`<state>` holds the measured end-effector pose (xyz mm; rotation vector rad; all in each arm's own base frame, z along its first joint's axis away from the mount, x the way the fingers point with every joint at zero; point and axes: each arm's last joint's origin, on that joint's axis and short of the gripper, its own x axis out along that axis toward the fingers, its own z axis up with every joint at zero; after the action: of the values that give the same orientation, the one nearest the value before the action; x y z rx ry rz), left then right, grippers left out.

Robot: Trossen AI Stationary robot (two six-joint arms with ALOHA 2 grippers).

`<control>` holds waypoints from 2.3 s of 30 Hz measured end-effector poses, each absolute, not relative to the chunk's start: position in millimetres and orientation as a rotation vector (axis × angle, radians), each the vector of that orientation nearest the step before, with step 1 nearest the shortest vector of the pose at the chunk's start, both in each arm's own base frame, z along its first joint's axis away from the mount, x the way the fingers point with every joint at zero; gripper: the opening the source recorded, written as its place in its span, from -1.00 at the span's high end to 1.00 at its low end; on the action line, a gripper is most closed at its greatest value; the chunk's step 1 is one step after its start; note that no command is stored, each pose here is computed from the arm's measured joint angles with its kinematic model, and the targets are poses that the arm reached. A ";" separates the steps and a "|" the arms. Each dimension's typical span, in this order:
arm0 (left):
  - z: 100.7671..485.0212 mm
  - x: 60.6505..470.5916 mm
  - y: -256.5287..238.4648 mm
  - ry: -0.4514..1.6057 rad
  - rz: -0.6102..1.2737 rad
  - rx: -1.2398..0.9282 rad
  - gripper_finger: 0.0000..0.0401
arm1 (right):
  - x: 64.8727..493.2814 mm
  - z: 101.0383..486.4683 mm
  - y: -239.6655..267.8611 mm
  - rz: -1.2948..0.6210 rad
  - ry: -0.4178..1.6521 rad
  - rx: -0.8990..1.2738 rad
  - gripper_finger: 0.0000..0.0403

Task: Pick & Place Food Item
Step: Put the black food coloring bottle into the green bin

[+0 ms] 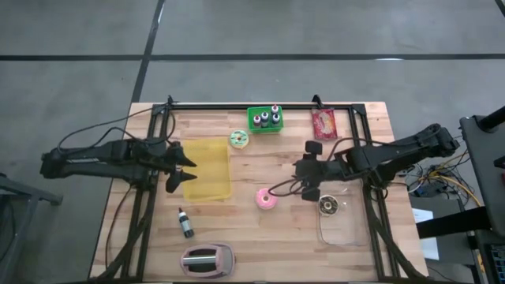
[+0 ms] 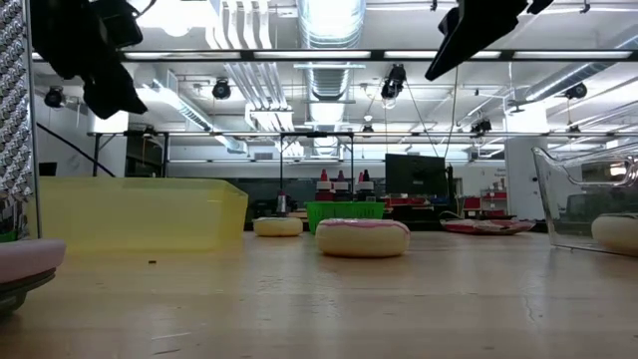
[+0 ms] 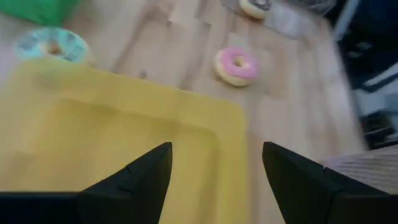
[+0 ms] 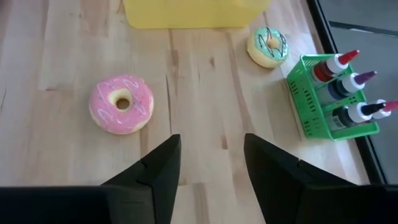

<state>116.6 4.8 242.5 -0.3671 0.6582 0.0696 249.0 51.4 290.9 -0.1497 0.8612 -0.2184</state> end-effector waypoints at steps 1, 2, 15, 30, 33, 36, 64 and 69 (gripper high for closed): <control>244.6 117.5 4.3 0.664 0.064 -0.408 -0.28 | 249.1 290.8 51.0 -0.218 0.862 -0.152 0.16; 245.9 118.3 3.8 0.679 0.060 -0.450 -0.28 | 249.1 290.8 51.0 -0.216 0.863 -0.152 0.17; 246.7 122.0 -22.7 1.135 -0.128 -0.569 -0.28 | 249.2 291.7 51.2 -0.182 0.870 -0.167 0.20; 202.7 143.6 -104.1 1.425 -0.385 -0.127 -0.28 | 247.4 290.9 50.2 -0.186 0.894 -0.185 0.20; 192.3 146.5 -110.9 1.467 -0.394 -0.048 -0.28 | 247.4 290.9 50.1 -0.192 0.892 -0.183 0.20; 183.4 150.1 -114.1 1.486 -0.385 0.040 -0.28 | 247.4 290.9 50.1 -0.194 0.892 -0.179 0.20; 171.5 159.0 -131.1 1.266 -0.584 0.292 -0.28 | 244.8 289.2 49.5 -0.212 0.919 -0.155 0.20; 165.0 156.5 -130.7 1.260 -0.595 0.300 -0.28 | 244.8 289.2 49.5 -0.212 0.919 -0.155 0.20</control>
<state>156.5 -130.7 165.0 0.2997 1.2605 -0.5954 244.8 49.5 289.2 -0.1550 0.9189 -0.2122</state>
